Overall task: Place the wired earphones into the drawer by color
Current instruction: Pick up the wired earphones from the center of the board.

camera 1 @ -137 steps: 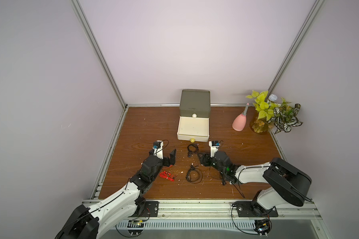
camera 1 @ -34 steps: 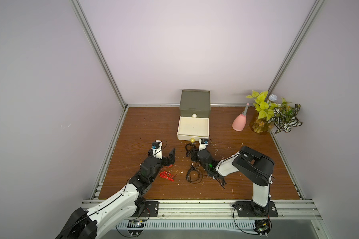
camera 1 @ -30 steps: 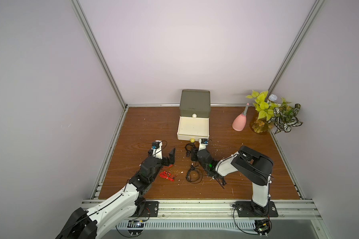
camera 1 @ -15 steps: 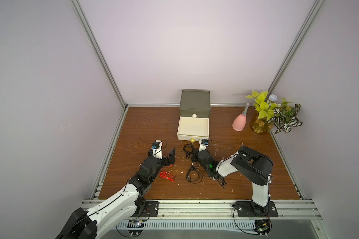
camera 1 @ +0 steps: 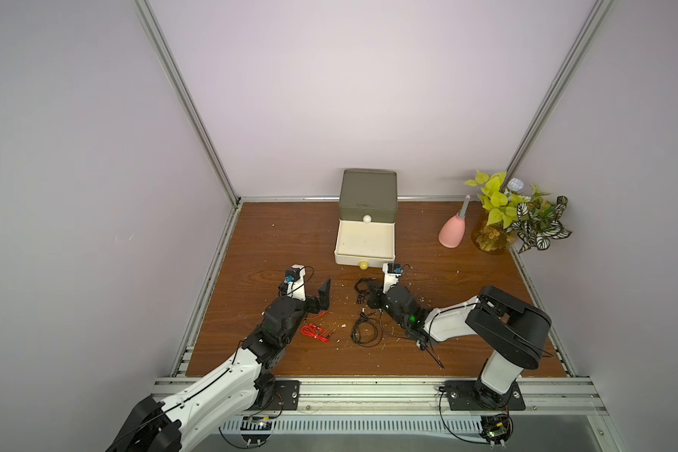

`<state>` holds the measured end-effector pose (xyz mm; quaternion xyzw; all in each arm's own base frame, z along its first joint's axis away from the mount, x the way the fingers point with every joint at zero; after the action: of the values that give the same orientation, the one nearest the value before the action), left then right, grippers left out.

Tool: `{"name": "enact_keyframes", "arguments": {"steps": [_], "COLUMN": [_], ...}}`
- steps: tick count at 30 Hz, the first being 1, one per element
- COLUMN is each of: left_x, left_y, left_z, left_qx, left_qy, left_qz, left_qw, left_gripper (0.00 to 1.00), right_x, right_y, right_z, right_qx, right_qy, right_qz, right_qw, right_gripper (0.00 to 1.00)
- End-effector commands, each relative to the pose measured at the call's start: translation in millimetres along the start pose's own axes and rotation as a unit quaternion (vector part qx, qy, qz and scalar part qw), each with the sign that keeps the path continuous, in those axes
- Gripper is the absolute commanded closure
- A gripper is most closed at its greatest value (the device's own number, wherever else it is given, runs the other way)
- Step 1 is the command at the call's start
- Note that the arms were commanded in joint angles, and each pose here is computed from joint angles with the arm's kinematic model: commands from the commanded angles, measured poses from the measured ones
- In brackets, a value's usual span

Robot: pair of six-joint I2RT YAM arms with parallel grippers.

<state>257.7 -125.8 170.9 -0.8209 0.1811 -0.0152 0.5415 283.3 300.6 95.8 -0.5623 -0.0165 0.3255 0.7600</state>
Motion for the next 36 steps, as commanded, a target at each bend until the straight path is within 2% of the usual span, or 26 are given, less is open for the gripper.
{"name": "enact_keyframes", "arguments": {"steps": [1,14,25,28,31,36], "left_x": [-1.9,-5.3,-8.7,-9.0,-6.3,-4.6], "left_y": [-2.5,-7.3,-10.0,-11.3,-7.5,-5.4], "left_z": [4.9,4.7,5.1,6.3,3.0,2.9], "left_qx": [0.001,0.001,0.006,0.009,0.008,0.01], "left_qy": [-0.006,-0.003,-0.002,-0.003,0.006,0.004], "left_qz": [-0.013,-0.027,-0.035,-0.046,-0.033,-0.027], "left_qw": [1.0,1.0,0.999,0.999,0.999,1.0], "left_gripper": [0.0,0.0,0.0,0.01,0.0,0.0], "right_x": [-10.4,-43.5,-75.9,-78.9,-78.2,-65.9], "right_y": [-13.0,-62.1,-117.6,-134.7,-149.4,-172.6], "right_z": [10.8,31.6,71.9,83.1,89.4,95.2], "right_qx": [-0.018,-0.04,-0.068,-0.075,-0.081,-0.11], "right_qy": [-0.022,-0.058,-0.131,-0.141,-0.142,-0.117], "right_qz": [-0.009,-0.045,-0.075,-0.083,-0.101,-0.129], "right_qw": [1.0,0.996,0.986,0.984,0.981,0.979], "right_gripper": [1.0,1.0,1.0,1.0,1.0,1.0]}}
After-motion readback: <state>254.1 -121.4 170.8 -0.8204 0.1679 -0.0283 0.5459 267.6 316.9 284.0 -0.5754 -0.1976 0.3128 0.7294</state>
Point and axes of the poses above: each gripper's point midway between its finger pads, its own x axis out along the fingers, its own z axis along the line the jaws close on, y = z × x, the point moved 2 cm from there along -x, back along the fingers, and after that the axes turned 12 degrees about -x, right-handed, at the moved point
